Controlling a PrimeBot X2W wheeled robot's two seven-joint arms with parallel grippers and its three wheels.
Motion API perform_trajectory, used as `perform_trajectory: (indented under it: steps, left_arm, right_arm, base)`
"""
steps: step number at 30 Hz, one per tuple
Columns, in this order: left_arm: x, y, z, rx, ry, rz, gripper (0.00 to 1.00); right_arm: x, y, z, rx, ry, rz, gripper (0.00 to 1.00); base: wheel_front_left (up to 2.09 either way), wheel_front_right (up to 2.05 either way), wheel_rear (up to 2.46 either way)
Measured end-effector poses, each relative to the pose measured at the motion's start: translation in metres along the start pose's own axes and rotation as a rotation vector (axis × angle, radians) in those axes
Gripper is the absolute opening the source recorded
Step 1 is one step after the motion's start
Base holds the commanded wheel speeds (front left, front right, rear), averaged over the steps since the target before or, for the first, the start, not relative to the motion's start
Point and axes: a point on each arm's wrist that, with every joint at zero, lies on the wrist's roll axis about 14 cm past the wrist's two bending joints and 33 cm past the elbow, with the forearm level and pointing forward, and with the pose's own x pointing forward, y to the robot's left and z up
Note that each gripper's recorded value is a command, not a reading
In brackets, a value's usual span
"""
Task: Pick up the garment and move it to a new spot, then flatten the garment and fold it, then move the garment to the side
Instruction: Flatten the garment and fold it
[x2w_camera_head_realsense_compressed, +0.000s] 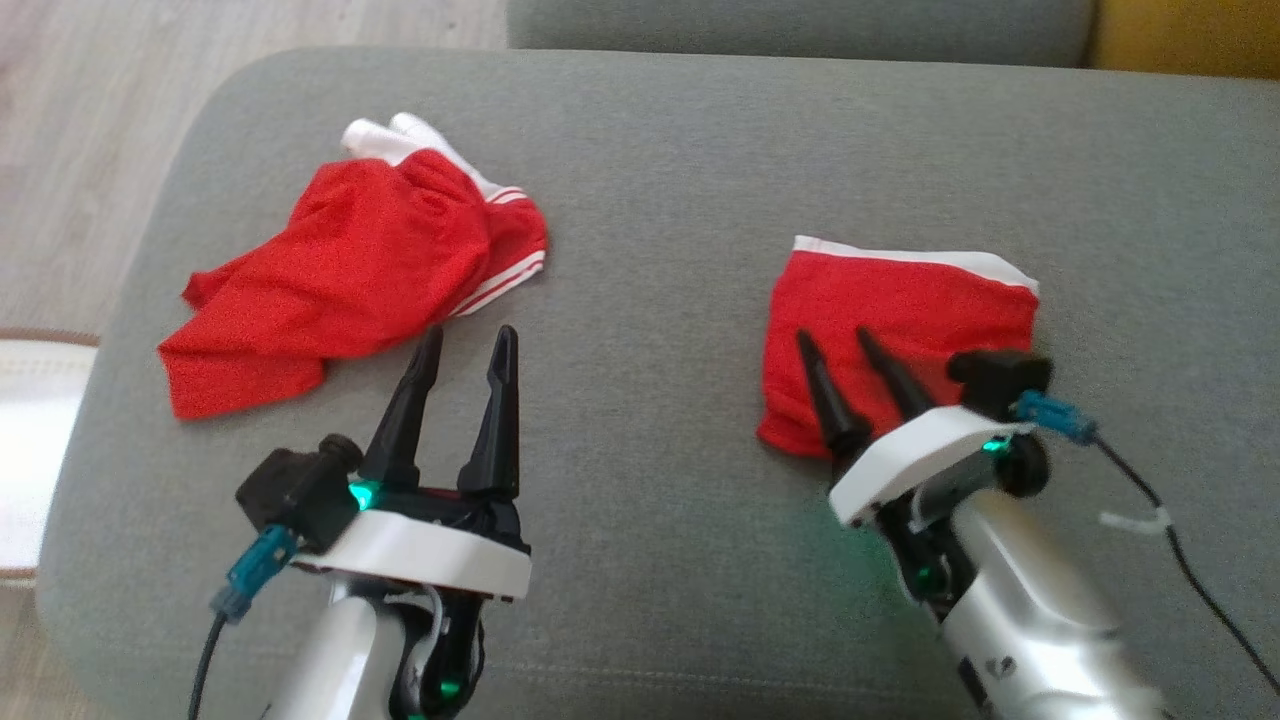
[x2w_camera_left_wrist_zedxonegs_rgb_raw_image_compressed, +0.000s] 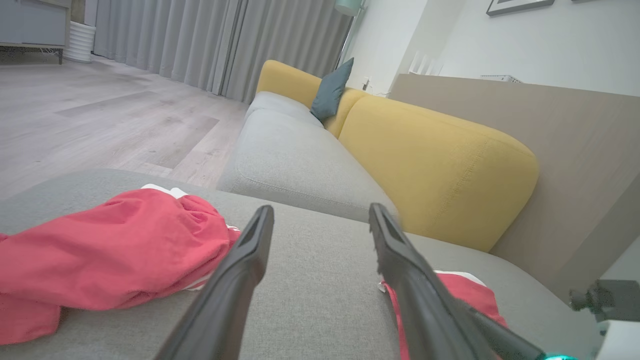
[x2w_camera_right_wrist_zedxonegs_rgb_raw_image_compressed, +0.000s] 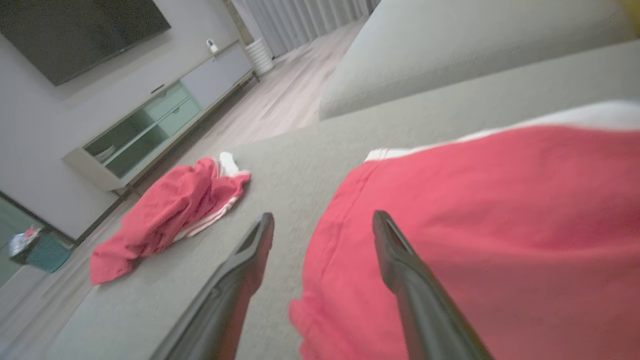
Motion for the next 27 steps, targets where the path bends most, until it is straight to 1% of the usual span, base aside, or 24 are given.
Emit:
perform_trajectory:
  steps: [4, 8, 11, 14, 19, 23, 27]
  left_arm:
    - [0.005, -0.009, -0.001, -0.009, -0.001, -0.03, 1.0]
    - [0.011, -0.017, 0.001, -0.018, -0.009, -0.06, 1.0]
    - [0.015, -0.022, 0.001, -0.024, -0.014, -0.076, 1.0]
    - [0.02, -0.025, 0.0, -0.027, -0.013, -0.088, 1.0]
    - [0.026, -0.028, -0.001, -0.031, -0.017, -0.099, 1.0]
    - [0.029, -0.029, -0.005, -0.036, -0.006, -0.106, 1.0]
    - [0.03, -0.03, -0.008, -0.039, 0.002, -0.108, 1.0]
  right_arm:
    - [-0.009, -0.021, 0.042, -0.076, -0.154, -0.058, 1.0]
    - [-0.035, -0.053, 0.091, -0.222, -0.315, -0.151, 1.0]
    - [-0.06, -0.069, 0.107, -0.313, -0.383, -0.221, 1.0]
    - [-0.084, -0.081, 0.111, -0.374, -0.417, -0.294, 1.0]
    - [-0.117, -0.098, 0.105, -0.402, -0.426, -0.392, 1.0]
    - [-0.129, -0.102, 0.097, -0.361, -0.427, -0.418, 1.0]
    - [-0.13, -0.102, 0.099, -0.356, -0.435, -0.419, 1.0]
  base:
    - [0.0, 0.0, 0.0]
    - [0.0, 0.0, 0.0]
    - [0.0, 0.0, 0.0]
    - [0.0, 0.0, 0.0]
    - [0.0, 0.0, 0.0]
    - [0.0, 0.0, 0.0]
    - [0.0, 0.0, 0.0]
